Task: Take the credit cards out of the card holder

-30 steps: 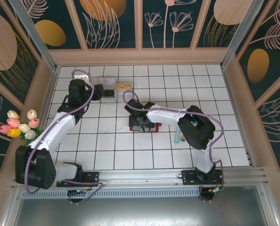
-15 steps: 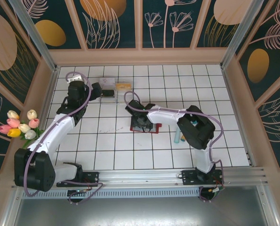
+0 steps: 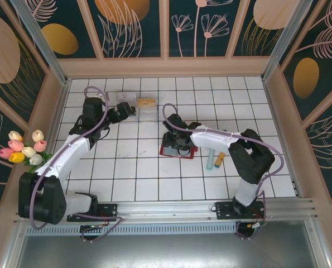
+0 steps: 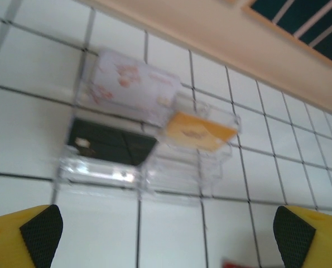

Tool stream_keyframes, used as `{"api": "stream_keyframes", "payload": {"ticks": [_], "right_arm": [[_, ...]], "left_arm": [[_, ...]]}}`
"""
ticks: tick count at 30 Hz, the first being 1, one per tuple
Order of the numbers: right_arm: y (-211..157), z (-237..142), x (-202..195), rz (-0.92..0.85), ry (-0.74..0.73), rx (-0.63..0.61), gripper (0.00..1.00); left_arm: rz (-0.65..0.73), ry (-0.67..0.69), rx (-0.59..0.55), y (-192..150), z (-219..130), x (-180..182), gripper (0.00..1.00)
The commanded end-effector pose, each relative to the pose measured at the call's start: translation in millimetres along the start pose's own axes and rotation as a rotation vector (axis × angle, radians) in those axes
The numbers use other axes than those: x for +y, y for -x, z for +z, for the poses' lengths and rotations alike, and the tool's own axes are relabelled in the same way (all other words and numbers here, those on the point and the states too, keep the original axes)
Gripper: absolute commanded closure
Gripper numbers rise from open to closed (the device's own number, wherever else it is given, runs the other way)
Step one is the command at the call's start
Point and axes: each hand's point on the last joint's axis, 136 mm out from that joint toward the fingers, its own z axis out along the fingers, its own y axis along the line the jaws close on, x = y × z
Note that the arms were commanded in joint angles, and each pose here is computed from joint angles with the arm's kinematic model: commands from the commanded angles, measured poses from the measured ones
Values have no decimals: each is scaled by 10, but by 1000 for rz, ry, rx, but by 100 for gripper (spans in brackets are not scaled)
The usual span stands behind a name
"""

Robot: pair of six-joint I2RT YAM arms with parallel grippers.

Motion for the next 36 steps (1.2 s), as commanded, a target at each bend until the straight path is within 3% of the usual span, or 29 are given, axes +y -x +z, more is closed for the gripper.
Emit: {"api": "stream_keyframes", "payload": {"ticks": [1, 6, 11, 21, 27, 36], "right_arm": [[14, -83, -81, 7, -19, -15, 36], [-11, -75, -172, 14, -62, -10, 38], [-18, -27, -262, 21, -120, -4, 26], [-46, 148, -208, -54, -180, 24, 5], [-106, 248, -241, -49, -195, 51, 4], [-179, 255, -336, -14, -167, 63, 22]], "left_arm": [[-61, -129, 143, -353, 70, -138, 4], [-102, -123, 222, -614, 114, -47, 6], [-132, -160, 303, -879, 137, -102, 10], [-180, -109, 329, -1039, 179, 36, 10], [-178, -105, 332, -1057, 185, 53, 9], [-191, -120, 356, -1129, 193, 48, 9]]}}
